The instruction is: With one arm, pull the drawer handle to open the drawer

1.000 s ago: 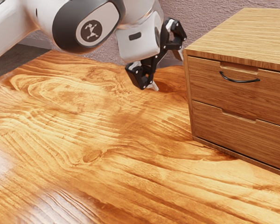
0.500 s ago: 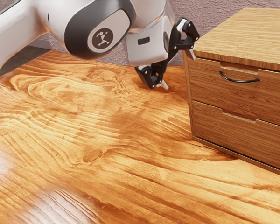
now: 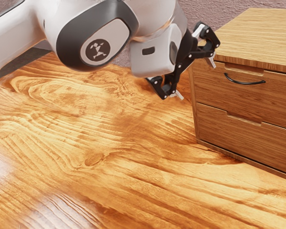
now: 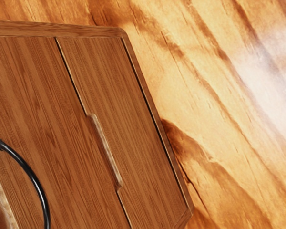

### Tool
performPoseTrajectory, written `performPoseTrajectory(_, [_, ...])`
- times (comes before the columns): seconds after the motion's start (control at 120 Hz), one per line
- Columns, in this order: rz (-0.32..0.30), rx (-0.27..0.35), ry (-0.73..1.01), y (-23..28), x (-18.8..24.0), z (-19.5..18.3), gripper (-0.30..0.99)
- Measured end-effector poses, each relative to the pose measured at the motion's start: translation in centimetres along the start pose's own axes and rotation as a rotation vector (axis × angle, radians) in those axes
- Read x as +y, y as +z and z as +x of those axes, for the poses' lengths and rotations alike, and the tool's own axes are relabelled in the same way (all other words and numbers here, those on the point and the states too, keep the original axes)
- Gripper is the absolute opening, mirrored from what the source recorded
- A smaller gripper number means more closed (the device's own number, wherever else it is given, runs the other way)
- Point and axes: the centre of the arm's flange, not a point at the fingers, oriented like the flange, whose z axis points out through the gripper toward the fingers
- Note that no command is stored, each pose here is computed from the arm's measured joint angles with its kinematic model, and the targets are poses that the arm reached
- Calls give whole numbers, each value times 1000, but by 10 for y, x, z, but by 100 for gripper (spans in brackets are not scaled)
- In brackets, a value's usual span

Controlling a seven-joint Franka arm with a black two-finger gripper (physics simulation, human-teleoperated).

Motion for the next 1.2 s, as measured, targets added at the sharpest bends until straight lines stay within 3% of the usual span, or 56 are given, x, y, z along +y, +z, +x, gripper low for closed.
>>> performPoseTrajectory(0.25, [129,15,36,8,-13,15,67])
performPoseTrajectory(0.425, [161,38,7,69,-28,-9,67])
performPoseTrajectory(0.633, [225,54,37,69,-38,11,67])
performPoseTrajectory(1.2, [193,58,12,123,-37,-5,67])
